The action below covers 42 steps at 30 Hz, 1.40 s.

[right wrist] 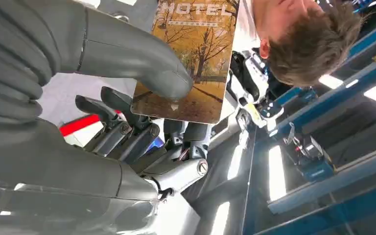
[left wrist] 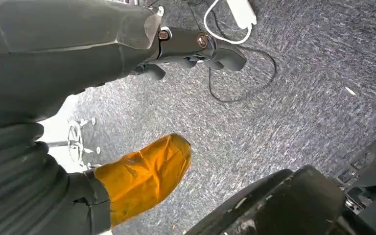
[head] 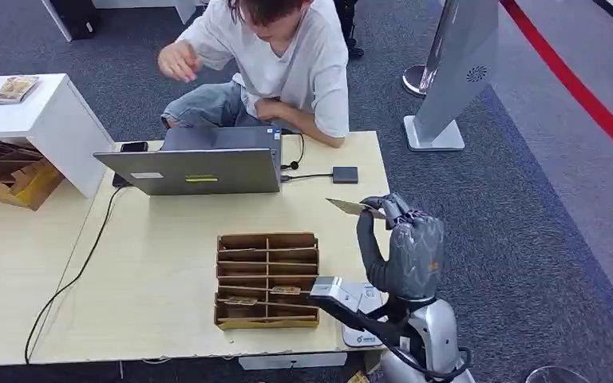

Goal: Pass the card to the sensor for recognition and then transmit it.

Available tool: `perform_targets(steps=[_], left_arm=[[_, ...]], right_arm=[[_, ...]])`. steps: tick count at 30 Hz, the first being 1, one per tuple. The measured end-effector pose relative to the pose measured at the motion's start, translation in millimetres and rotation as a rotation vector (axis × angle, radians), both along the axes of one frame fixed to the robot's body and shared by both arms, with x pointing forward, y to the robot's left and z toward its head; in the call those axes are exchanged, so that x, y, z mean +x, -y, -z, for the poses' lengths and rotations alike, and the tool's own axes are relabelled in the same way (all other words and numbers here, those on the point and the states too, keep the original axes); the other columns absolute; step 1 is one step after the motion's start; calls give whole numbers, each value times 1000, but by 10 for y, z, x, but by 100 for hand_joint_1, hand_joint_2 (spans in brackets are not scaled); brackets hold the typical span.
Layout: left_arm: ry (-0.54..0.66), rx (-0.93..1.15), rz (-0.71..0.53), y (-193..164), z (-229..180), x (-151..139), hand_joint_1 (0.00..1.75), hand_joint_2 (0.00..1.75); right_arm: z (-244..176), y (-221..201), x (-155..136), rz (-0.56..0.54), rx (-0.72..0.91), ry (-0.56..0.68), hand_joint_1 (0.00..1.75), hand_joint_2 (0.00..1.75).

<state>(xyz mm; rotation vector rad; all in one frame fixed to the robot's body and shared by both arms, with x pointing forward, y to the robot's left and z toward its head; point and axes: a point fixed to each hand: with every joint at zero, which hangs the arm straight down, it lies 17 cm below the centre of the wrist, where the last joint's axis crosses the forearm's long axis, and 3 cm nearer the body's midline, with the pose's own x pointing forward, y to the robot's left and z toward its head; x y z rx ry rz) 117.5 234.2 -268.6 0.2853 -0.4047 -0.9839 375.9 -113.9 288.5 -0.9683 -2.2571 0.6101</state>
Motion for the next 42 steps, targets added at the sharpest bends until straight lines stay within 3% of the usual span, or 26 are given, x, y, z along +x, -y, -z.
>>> perform_targets(steps=[13,18,27,42], left_arm=[[15,-17,-40,-21,2,-49,0,175],[14,-23,-58,-33,7,-75,0,175],[19,-27,-84,-57,6,-73,0,175],[21,-24,-96,-80,6,-73,0,175]], right_arm=[[327,-106,-102,-258,258,-315,175,175],[562,-70,-163,-305,346,-424,175,175],[978,79,-201,-323,518,-571,175,175],[1401,115,-193,-292,553,-693,175,175]])
